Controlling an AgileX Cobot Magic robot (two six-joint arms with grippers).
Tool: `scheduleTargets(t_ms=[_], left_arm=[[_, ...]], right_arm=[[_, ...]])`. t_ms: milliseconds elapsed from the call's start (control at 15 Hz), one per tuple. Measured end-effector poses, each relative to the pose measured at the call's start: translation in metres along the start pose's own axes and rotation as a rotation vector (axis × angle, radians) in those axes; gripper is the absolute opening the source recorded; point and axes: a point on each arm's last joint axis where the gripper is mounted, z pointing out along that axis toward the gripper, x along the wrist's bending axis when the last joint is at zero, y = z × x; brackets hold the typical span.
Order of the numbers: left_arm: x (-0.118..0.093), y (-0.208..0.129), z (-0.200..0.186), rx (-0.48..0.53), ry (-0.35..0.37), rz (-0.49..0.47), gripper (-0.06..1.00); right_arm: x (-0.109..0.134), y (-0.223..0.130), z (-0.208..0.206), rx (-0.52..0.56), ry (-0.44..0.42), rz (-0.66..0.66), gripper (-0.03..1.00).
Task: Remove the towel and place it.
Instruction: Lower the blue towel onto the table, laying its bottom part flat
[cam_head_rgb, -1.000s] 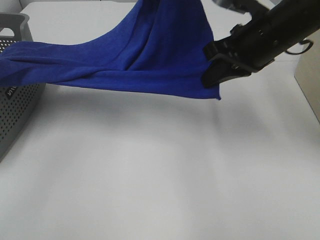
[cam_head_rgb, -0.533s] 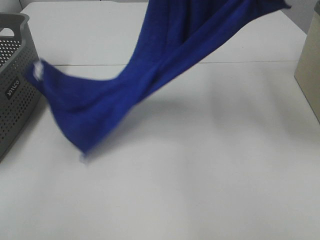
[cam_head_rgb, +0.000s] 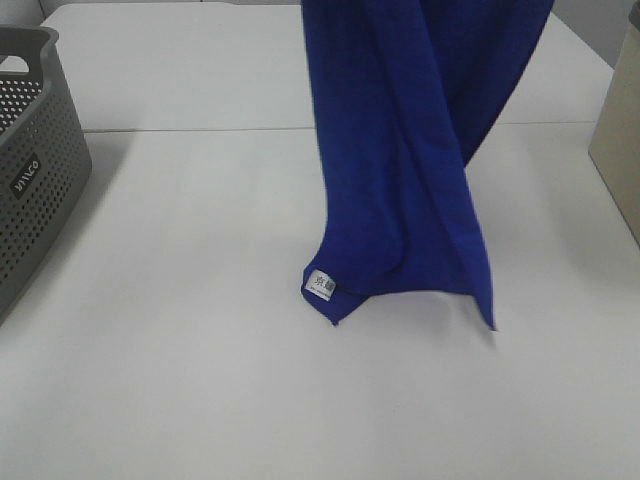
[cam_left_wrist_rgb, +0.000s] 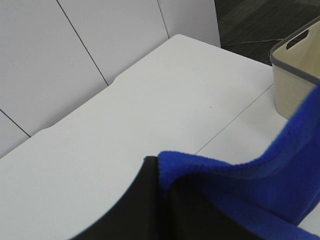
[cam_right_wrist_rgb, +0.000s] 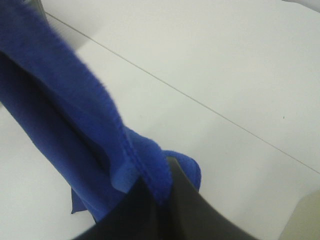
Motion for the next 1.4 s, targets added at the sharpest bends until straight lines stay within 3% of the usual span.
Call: scheduleTargets(t_ms=[333,533,800,1067,1333,1400], left_arm=[[0.005,0.0,-0.004,0.002,0.043,0.014,0.0],[0.007,0.0,0.011,-0.017,0.119,0.055,0.0],[0.006,-0.003,0.011,0.025,0.103,0.044,0.0],[-0.001,0.007,-0.017,-0.05,-0.063,-0.035,0.0],[-0.001,0.017,-0.054,-0.132,-0.171,-0.095,0.0],[-0.003,0.021,-0.072,-0.17,-0.238,-0.129,0.0]], right_arm=[[-0.004,-0.001,-0.001,0.015,-0.04,-0.047,0.02],[-0.008,-0.003,-0.001,0.038,-0.093,-0.078,0.02],[-0.007,-0.004,-0.014,0.02,-0.12,-0.086,0.02],[0.002,-0.008,-0.047,-0.049,-0.144,-0.096,0.02],[0.019,-0.011,-0.078,-0.153,-0.077,-0.088,0.02],[0.028,-0.015,-0.1,-0.212,-0.058,-0.092,0.02]])
